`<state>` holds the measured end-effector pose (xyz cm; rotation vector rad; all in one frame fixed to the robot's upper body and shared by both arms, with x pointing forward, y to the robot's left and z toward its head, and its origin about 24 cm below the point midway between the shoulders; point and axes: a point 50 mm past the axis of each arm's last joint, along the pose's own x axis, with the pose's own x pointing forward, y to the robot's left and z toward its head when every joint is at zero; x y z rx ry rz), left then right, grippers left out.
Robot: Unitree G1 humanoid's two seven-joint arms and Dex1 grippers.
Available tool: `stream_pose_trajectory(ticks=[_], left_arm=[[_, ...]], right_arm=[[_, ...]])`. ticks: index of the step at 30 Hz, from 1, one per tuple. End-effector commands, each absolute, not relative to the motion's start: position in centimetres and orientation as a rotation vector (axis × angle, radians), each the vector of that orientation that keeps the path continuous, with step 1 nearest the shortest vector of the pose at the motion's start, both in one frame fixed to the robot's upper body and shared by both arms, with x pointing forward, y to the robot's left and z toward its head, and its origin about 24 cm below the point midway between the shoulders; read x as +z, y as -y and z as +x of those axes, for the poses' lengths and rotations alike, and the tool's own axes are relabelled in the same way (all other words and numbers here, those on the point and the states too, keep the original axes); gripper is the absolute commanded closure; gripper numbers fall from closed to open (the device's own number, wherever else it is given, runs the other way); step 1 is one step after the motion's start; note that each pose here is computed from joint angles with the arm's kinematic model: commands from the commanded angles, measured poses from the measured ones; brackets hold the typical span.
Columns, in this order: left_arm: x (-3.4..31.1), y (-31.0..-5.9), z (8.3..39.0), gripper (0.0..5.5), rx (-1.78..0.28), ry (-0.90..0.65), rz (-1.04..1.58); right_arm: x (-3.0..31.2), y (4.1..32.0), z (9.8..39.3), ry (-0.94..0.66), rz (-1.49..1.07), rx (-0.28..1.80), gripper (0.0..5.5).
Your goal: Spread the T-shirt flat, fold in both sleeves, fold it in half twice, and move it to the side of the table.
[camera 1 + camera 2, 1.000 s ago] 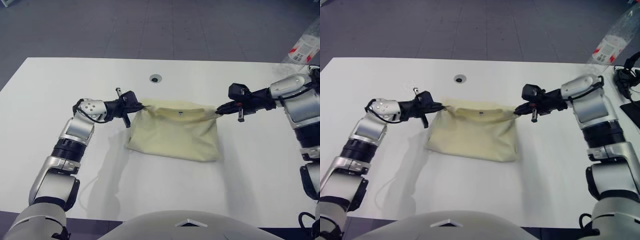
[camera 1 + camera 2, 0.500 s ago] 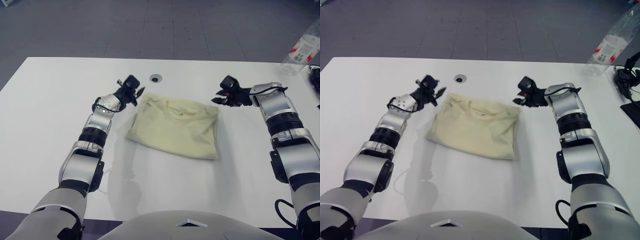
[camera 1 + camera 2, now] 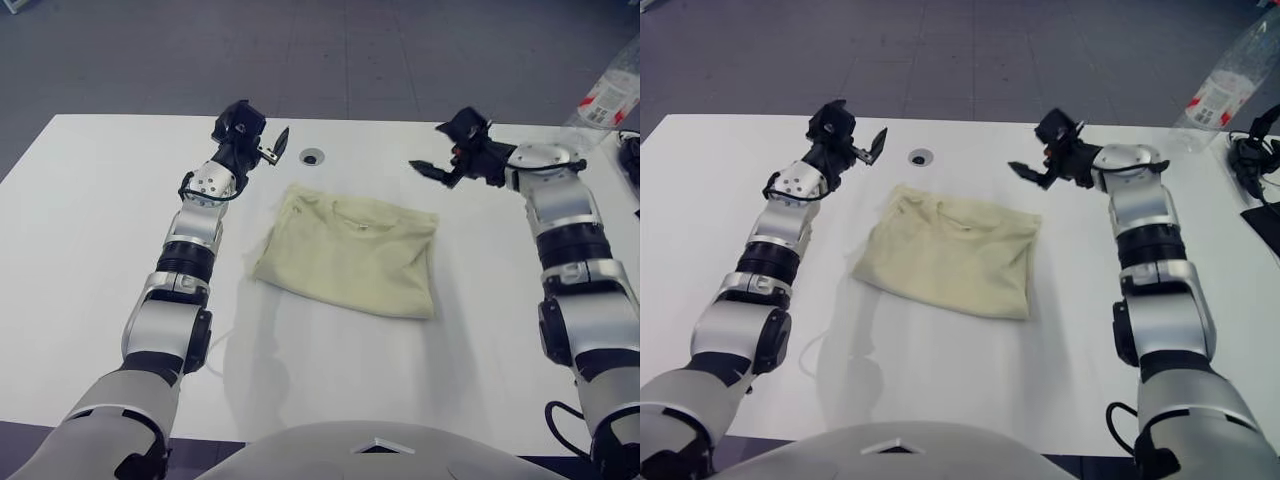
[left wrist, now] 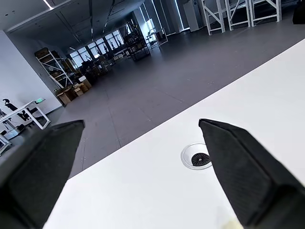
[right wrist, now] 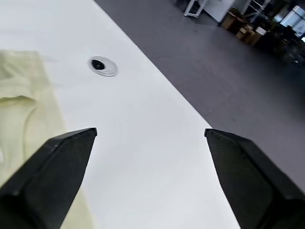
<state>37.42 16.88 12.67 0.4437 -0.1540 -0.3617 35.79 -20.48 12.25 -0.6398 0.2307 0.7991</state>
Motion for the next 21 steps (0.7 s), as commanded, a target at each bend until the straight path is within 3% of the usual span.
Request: stream_pose_trajectory(ticks=[1,5,9,15,18,21], left_arm=[[11.3,-17.0,35.3,0.14,-0.422,0.123,0.501],[10.6,-16.1,33.1,0.10,-0.496,0.113,0.511],[10.7,-16.1,31.2,0.10,-0.525,0.110,0.525],[11.1,-16.2,28.7,0.10,-0.548,0.109,0.549],[11.5,-16.7,28.0,0.10,-0.538,0.110,0.553],[11.6,-17.5,27.6,0.10,-0.516,0.094,0.553]], right_arm=[[7.0,21.0,33.5,-0.350,-0.896,0.867,0.40],[3.3,22.2,32.3,-0.428,-1.165,0.866,0.11],[2.5,22.7,31.4,-0.421,-1.299,0.916,0.11],[4.6,23.0,27.0,-0.450,-1.300,1.082,0.11],[6.3,21.8,22.4,-0.485,-1.288,1.313,0.11],[7.6,18.4,20.2,-0.406,-1.216,1.430,0.11]])
